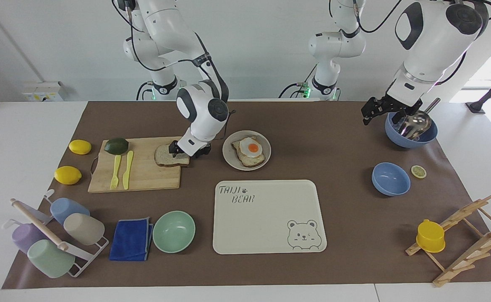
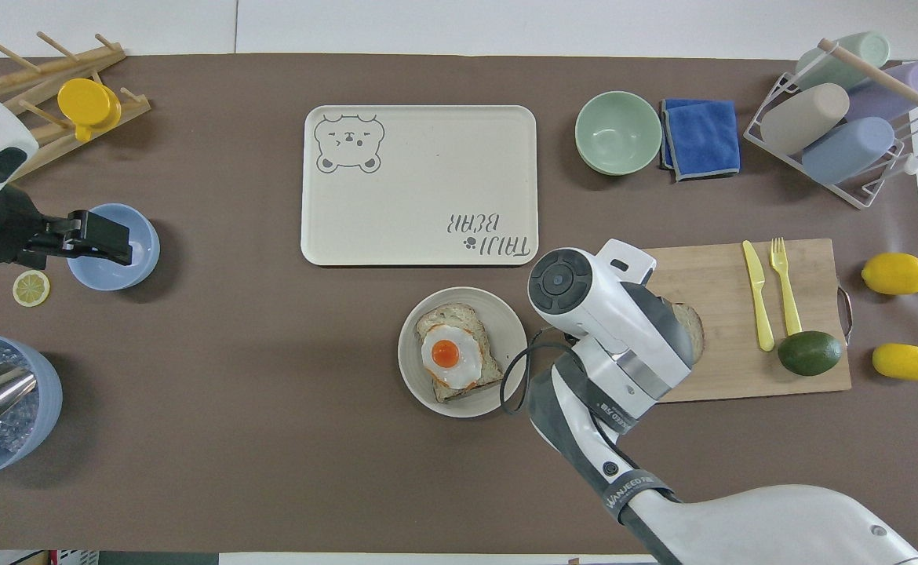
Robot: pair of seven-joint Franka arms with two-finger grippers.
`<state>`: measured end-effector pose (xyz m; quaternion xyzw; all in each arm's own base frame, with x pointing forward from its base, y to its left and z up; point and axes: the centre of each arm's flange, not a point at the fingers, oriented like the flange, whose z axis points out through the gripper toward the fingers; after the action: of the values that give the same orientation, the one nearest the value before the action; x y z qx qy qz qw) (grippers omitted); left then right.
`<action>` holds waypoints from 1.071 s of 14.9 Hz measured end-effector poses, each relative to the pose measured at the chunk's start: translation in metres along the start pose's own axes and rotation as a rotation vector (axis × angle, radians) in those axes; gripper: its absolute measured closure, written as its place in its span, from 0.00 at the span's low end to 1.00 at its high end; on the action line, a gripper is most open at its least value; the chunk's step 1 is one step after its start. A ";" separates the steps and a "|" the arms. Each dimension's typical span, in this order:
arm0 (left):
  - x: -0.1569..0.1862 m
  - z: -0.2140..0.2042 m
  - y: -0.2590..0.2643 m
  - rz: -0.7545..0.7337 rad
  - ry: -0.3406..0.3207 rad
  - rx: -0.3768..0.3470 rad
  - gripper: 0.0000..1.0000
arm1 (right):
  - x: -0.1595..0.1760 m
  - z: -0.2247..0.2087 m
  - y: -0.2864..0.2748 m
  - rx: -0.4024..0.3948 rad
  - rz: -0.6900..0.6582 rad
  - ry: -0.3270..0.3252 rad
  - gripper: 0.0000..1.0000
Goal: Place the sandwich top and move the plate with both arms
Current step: 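Grasp the bread slice on the cutting board with the right gripper, then carry the bread slice over the plate and lower it onto the egg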
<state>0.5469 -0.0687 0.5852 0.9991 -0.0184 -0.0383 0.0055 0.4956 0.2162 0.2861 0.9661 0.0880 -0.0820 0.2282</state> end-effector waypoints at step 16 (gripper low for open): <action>0.000 0.000 0.000 0.000 0.000 0.000 0.00 | -0.016 -0.086 -0.042 -0.061 -0.067 0.026 0.90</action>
<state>0.5469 -0.0687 0.5852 0.9991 -0.0184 -0.0383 0.0055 0.4812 0.2902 0.3471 0.9562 0.1257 -0.0746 0.2536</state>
